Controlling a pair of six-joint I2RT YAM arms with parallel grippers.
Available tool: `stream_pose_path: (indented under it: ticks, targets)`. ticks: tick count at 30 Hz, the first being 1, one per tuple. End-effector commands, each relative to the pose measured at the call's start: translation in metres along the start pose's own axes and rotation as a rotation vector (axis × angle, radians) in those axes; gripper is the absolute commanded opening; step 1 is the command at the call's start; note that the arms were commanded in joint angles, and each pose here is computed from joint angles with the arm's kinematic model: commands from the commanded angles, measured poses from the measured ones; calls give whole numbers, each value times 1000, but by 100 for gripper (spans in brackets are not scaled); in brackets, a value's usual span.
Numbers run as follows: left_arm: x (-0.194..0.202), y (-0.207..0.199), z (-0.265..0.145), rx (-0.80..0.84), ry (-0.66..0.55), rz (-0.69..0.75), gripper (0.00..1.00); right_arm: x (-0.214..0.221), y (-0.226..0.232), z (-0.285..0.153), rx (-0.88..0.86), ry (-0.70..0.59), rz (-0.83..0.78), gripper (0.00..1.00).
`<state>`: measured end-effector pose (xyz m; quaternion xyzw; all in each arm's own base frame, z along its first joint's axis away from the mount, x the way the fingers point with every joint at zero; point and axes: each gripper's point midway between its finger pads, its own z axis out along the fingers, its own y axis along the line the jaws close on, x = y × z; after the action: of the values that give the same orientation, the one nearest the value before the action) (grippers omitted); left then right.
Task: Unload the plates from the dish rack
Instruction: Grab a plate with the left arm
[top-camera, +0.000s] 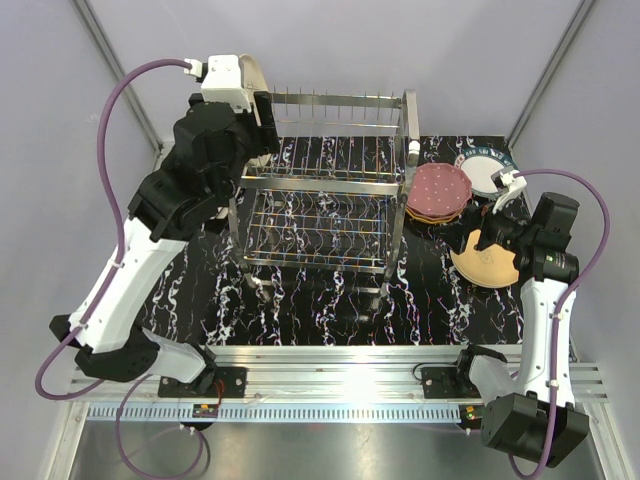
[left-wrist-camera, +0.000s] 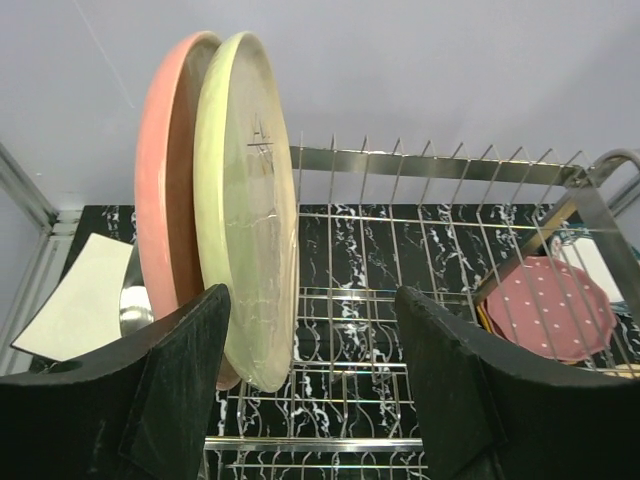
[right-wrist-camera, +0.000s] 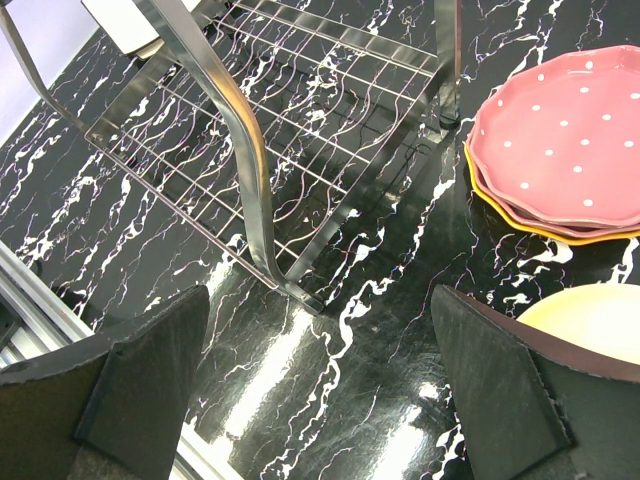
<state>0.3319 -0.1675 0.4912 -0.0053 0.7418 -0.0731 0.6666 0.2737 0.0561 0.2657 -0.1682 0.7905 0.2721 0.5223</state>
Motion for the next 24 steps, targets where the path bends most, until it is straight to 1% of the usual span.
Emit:
stream_pose_path:
  ticks: [1, 10, 16, 24]
  targets:
    - [-20, 13, -2, -56, -55, 7, 70, -6, 0, -2, 11, -20, -48, 100]
    - [-14, 20, 6, -110, -54, 55, 70, -6, -1, -2, 13, -19, -47, 100]
    - [-1, 25, 20, -126, -26, 71, 69, -6, -1, -2, 16, -18, -50, 100]
    - [13, 26, 40, -134, 9, 105, 61, -5, -2, -2, 20, -15, -47, 100]
